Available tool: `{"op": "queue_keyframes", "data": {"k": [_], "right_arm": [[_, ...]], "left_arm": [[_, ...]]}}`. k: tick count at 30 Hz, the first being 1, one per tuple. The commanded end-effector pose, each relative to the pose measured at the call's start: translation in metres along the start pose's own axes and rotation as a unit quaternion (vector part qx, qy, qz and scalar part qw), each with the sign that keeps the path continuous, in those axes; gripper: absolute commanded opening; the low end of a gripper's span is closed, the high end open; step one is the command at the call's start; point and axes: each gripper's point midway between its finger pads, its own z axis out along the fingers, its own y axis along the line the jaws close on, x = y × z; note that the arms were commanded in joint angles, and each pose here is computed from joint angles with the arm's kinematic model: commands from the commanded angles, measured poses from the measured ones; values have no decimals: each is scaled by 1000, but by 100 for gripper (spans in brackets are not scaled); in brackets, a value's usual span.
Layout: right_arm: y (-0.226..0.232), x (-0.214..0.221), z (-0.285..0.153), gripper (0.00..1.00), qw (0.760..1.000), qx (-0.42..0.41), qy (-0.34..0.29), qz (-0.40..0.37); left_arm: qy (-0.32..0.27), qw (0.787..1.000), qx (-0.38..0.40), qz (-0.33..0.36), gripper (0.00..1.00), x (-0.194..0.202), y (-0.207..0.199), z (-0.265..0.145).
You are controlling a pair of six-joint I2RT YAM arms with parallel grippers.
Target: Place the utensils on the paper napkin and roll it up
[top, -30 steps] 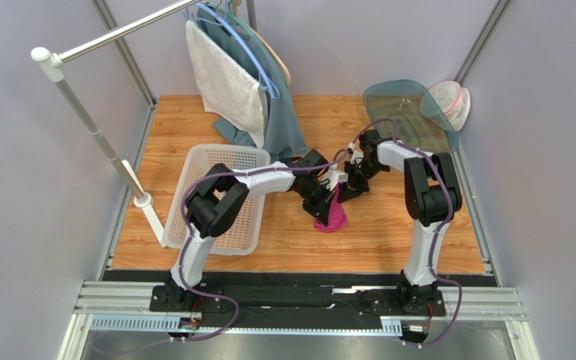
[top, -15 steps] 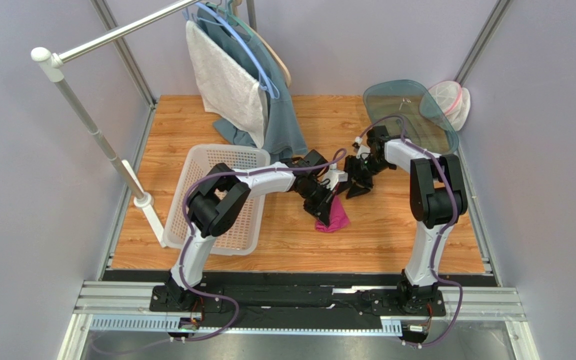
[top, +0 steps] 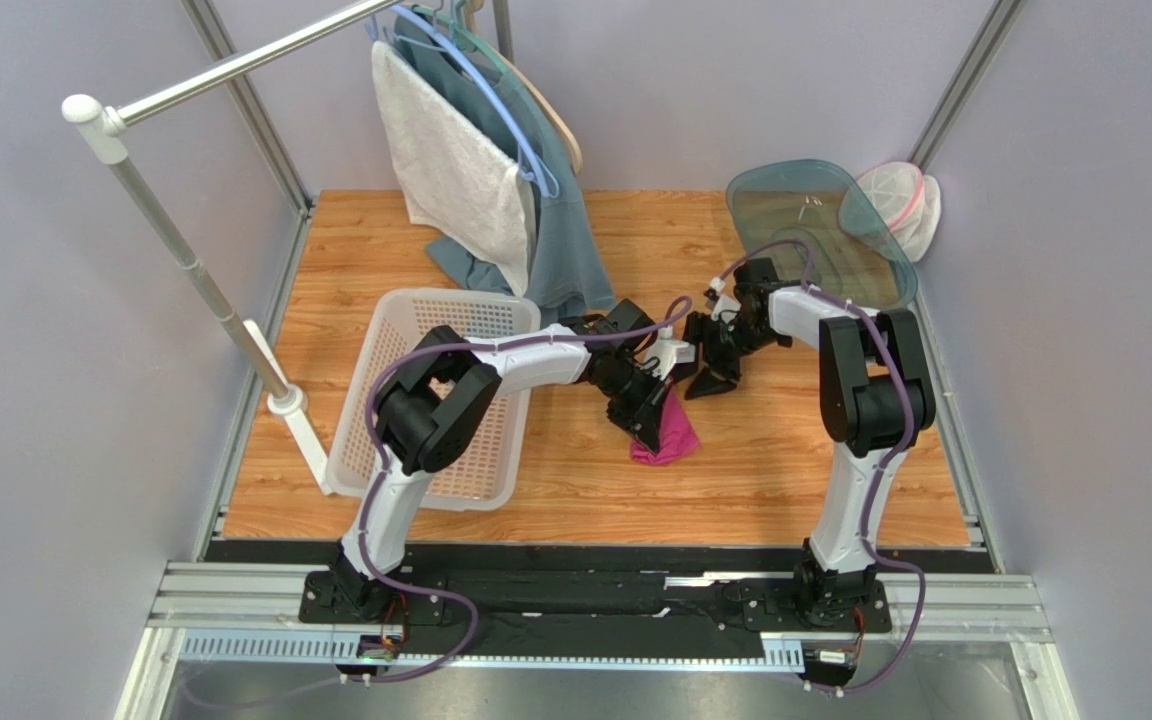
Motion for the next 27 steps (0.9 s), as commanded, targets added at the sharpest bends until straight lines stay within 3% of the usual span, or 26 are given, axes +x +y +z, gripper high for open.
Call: {"op": "queue_keyframes", "data": {"k": [1, 11, 14, 18, 22, 27], "right_arm": [[1, 8, 18, 55, 1000, -24, 8, 2], [-29, 25, 41, 45, 1000, 13, 11, 19], [-37, 30, 45, 33, 999, 29, 15, 19], [-39, 31, 45, 0, 999, 31, 21, 18], [-28, 25, 39, 0, 1000, 12, 15, 2], [-2, 12, 26, 0, 999, -37, -3, -21]], "left_arm": [[13, 999, -33, -10, 0, 12, 25, 13], [9, 999, -32, -18, 0, 9, 30, 11], [9, 999, -32, -19, 0, 9, 31, 11], [2, 999, -32, -24, 0, 5, 31, 9], [-33, 999, -24, -34, 2, -8, 26, -4], [-134, 991, 0, 12, 30, -53, -16, -52]]}}
